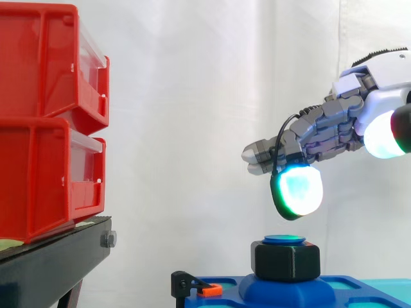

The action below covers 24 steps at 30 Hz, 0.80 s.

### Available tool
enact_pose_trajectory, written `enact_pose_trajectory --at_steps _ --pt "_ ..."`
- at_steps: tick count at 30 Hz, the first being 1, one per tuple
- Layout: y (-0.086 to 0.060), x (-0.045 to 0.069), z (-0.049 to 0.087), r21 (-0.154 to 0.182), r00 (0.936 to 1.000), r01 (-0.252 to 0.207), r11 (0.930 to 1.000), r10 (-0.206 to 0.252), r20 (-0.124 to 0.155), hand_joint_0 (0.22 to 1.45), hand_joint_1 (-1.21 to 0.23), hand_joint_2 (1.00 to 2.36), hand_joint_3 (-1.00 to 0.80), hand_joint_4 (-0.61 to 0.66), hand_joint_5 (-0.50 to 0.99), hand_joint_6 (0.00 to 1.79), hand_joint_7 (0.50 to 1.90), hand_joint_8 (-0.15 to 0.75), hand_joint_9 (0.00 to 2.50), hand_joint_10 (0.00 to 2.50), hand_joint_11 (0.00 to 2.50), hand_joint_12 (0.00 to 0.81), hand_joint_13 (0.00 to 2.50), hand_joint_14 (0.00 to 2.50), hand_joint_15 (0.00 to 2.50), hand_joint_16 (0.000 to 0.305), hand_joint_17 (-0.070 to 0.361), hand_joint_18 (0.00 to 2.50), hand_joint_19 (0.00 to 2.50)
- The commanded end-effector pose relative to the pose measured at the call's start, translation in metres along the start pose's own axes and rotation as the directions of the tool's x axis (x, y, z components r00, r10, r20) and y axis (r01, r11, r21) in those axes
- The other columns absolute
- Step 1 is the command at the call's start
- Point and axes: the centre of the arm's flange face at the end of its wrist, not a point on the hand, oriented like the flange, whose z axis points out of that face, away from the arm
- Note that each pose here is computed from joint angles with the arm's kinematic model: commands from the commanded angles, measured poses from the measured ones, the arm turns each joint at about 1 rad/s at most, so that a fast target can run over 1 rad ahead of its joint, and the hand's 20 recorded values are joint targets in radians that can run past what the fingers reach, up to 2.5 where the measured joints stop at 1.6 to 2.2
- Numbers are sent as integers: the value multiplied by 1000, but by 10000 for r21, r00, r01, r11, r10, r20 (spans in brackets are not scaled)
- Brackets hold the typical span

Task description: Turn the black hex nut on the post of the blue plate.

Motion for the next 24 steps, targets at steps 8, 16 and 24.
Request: enact_pose_trajectory --at_steps 8,16,24 --pt "12 -32 10 -52 9928 -498 9987 501 1086 381 -471 1000 -500 187 -251 502 739 182 0 0 0 334 0 0 0 50 112 0 0" --pt "2 22 58 -408 9923 -651 9970 690 1027 376 -775 1000 -500 -52 -300 501 629 114 0 0 0 319 0 0 0 49 111 0 0" --pt "-7 50 73 -404 9929 -809 9959 841 838 413 -929 1000 -500 -148 -300 501 618 79 0 0 0 294 0 0 0 45 102 0 0"
